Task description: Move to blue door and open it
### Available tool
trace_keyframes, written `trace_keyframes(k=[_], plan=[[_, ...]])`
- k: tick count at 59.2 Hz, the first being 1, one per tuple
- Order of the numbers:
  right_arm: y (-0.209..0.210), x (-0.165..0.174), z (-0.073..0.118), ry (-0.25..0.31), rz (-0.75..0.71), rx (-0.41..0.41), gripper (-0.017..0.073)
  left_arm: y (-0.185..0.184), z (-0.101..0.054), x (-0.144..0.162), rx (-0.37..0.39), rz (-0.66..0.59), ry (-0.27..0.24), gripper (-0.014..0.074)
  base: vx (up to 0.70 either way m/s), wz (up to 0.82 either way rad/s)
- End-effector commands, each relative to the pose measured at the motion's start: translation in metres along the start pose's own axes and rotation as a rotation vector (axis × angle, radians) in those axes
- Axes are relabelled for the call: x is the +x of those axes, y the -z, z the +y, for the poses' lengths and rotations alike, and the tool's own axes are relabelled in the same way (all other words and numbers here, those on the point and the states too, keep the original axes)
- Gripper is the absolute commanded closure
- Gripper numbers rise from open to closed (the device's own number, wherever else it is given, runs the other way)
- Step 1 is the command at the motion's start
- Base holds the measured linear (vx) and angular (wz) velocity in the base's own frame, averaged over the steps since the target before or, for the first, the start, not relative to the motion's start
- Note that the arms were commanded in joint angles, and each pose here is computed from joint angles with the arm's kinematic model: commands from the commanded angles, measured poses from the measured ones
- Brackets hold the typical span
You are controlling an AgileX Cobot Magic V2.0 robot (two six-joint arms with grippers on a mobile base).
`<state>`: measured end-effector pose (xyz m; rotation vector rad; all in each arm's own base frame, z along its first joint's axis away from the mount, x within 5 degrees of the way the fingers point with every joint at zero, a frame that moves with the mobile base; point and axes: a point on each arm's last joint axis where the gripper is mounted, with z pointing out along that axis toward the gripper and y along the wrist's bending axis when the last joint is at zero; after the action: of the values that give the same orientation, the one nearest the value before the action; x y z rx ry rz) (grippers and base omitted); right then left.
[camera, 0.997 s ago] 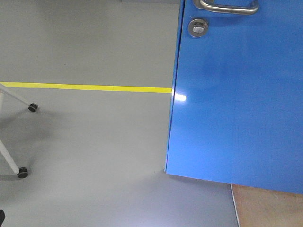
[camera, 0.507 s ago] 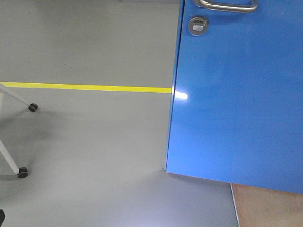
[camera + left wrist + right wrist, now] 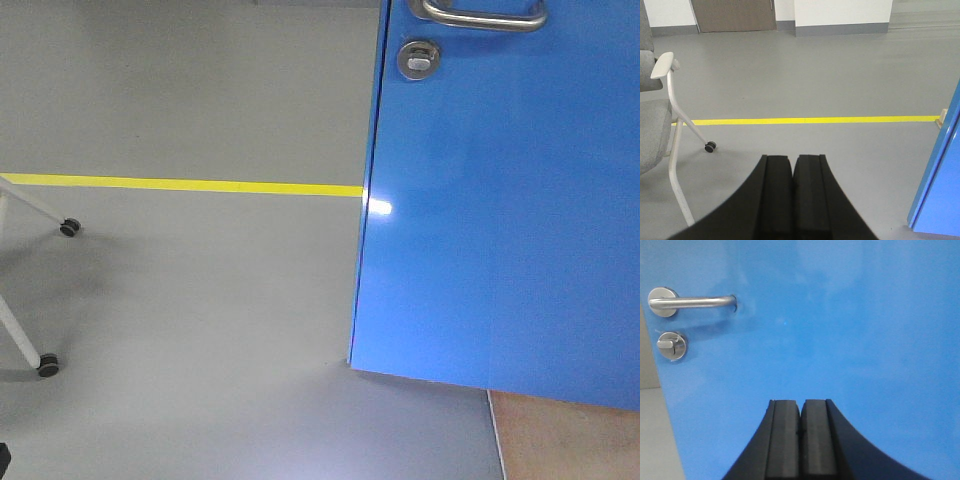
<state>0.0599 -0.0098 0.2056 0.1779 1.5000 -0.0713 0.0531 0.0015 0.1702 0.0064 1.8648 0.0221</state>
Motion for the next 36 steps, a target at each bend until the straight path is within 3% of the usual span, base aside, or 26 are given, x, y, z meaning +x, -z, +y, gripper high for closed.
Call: trace_keyframes(k=[1,9,36], plan=[[0.0030,0.0027,-0.0004,-0.017,-0.015,0.002,0.0564,0.0054,-0.0002,-0.0177,0.005,-0.130,0.007,0.0523,0.00,0.00],[0.0047,0.0089,-0.0010,0.030,0.042,0.007,0.0564,0.0054,-0.0002,-0.0177,0.005,-0.130,0.007,0.0523,0.00,0.00],[0.0049,0.0099,-0.0011,0.024,0.052,0.008,0.0564,0.0054,-0.0002,-0.0177,0.005,-0.130,0.007,0.0523,0.00,0.00]])
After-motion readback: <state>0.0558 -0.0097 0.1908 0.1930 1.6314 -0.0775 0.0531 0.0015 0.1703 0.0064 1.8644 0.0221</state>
